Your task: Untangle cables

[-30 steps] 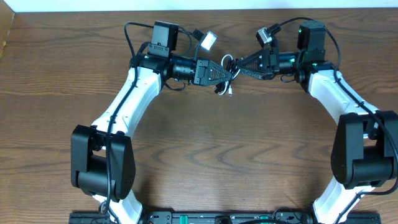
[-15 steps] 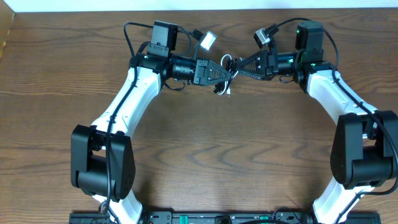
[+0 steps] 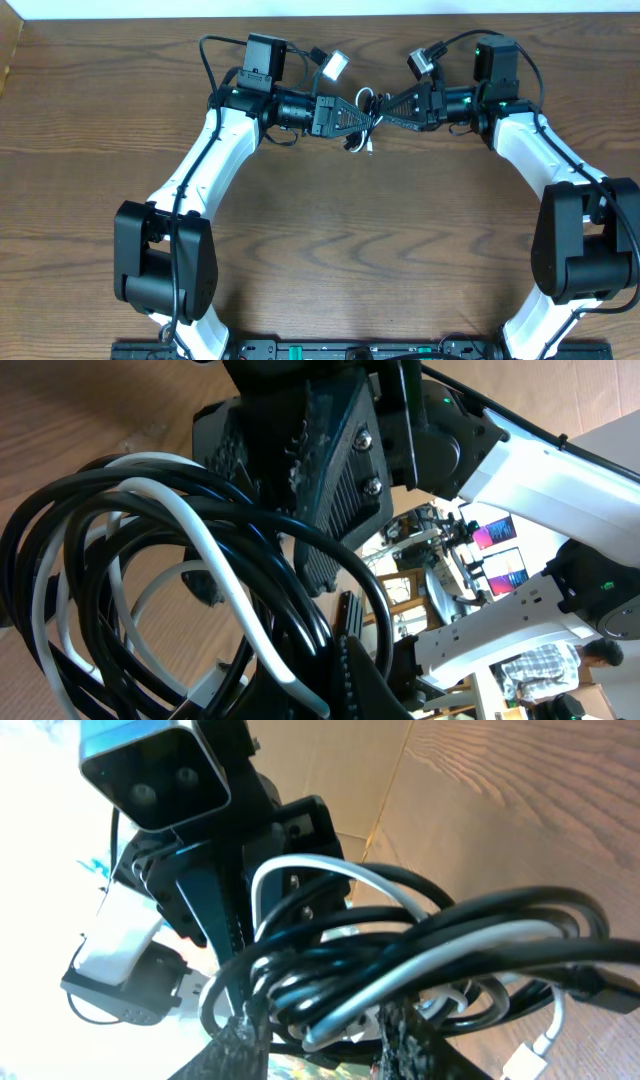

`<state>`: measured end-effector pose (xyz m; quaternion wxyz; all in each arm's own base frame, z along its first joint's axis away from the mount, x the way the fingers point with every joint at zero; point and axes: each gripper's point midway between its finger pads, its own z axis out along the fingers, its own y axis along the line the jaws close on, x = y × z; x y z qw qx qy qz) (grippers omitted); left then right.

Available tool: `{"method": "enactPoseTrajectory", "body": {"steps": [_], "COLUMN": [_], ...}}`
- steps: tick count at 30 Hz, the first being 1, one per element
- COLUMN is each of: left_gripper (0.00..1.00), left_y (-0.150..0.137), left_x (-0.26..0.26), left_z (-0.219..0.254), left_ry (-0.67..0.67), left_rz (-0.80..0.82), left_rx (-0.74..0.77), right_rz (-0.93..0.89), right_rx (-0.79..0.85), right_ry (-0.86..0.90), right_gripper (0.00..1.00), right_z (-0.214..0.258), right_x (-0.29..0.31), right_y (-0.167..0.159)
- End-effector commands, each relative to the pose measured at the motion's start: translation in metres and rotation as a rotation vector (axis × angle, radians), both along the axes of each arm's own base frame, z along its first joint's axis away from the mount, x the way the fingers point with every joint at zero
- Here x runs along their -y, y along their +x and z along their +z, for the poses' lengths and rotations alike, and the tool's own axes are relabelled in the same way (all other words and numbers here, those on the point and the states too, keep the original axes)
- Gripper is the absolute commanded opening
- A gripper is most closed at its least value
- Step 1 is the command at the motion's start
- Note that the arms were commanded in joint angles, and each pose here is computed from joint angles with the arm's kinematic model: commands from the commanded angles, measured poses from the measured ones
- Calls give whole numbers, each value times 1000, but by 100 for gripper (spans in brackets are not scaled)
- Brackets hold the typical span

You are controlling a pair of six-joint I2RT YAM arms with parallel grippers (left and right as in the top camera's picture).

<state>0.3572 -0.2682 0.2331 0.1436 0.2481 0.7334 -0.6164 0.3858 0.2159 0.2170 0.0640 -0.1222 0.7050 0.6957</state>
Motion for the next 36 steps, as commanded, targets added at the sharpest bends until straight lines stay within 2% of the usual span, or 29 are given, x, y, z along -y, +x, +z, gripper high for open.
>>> {"method": "enactPoseTrajectory", "body": {"steps": [1, 20, 29, 36], "left_gripper": [7, 7, 7, 7], "left_y": [-1, -1, 2, 2], "left_x": [-1, -1, -1, -1], "left_z": [8, 8, 4, 3], "left_ry": [-32, -32, -13, -9], "left_rz": [-21, -21, -6, -3], "left_rx": [24, 24, 28, 27], "right_rz": [26, 18, 15, -53], "right_rx": [48, 50, 49, -68], "right_ry": [19, 21, 11, -61], "right_gripper": [33, 18, 26, 21], "right_z": [0, -1, -3, -14], "right_x": [-2, 2, -1, -6], "right_y": [-4, -4, -3, 7]}}
